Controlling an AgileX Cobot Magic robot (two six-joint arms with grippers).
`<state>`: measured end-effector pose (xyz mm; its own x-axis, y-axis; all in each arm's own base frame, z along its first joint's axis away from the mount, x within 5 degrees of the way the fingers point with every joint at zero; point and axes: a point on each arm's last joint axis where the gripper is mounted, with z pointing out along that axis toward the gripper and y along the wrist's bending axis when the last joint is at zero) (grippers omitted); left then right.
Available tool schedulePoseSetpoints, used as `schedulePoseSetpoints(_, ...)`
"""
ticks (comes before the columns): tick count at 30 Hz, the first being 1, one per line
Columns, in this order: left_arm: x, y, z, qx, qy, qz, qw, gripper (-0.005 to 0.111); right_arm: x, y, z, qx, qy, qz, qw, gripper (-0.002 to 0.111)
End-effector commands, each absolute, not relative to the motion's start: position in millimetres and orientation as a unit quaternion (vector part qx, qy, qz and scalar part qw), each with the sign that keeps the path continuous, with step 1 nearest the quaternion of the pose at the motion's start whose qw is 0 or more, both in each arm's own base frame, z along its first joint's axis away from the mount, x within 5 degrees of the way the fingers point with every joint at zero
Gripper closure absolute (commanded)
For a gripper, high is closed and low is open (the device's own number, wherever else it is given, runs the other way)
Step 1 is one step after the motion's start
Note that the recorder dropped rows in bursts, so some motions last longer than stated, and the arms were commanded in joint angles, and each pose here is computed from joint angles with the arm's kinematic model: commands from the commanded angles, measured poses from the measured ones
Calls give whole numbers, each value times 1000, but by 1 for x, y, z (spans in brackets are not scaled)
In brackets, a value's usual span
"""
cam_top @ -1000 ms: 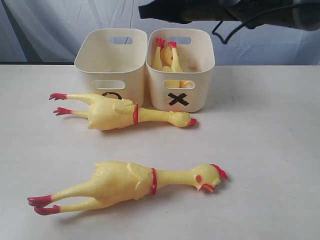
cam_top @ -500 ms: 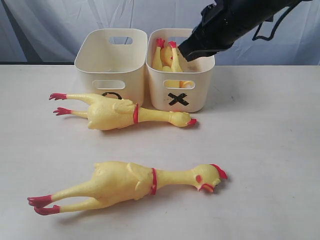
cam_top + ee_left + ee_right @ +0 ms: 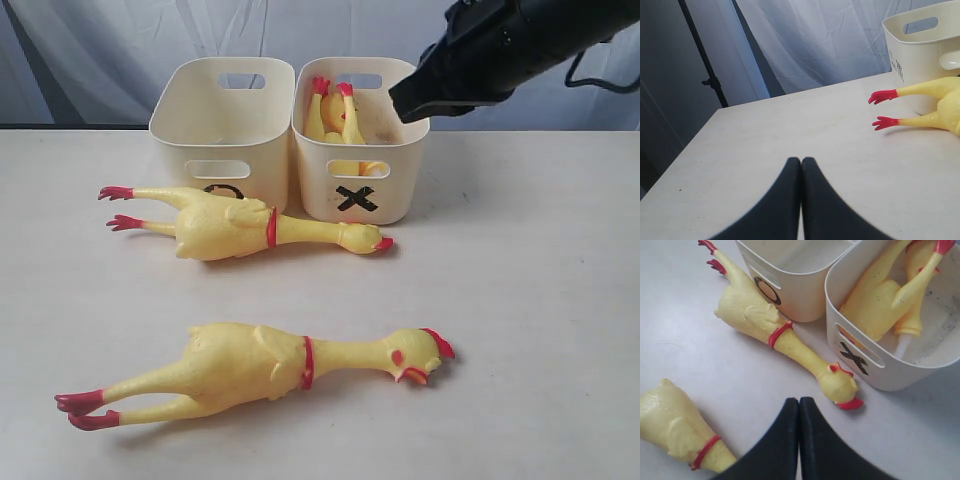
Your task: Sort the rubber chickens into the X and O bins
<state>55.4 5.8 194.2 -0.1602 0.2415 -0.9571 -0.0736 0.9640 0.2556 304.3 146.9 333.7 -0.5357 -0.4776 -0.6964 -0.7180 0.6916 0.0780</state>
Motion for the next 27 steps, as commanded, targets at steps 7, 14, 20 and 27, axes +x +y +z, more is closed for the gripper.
schedulePoseSetpoints(7, 55, 6, 194, 53, 749, 122, 649, 107, 236, 118, 357, -316, 833, 177, 418, 109)
schedulePoseSetpoints(14, 55, 6, 194, 53, 749, 122, 649, 107, 183, 100, 362, -286, 812, 205, 466, 109)
schedulePoseSetpoints(20, 56, 6, 195, 53, 743, 126, 655, 107, 141, 85, 346, -280, 803, 211, 482, 109)
schedulePoseSetpoints(27, 56, 7, 212, -65, 676, 23, 734, 107, 92, 73, 320, -268, 792, 257, 485, 109)
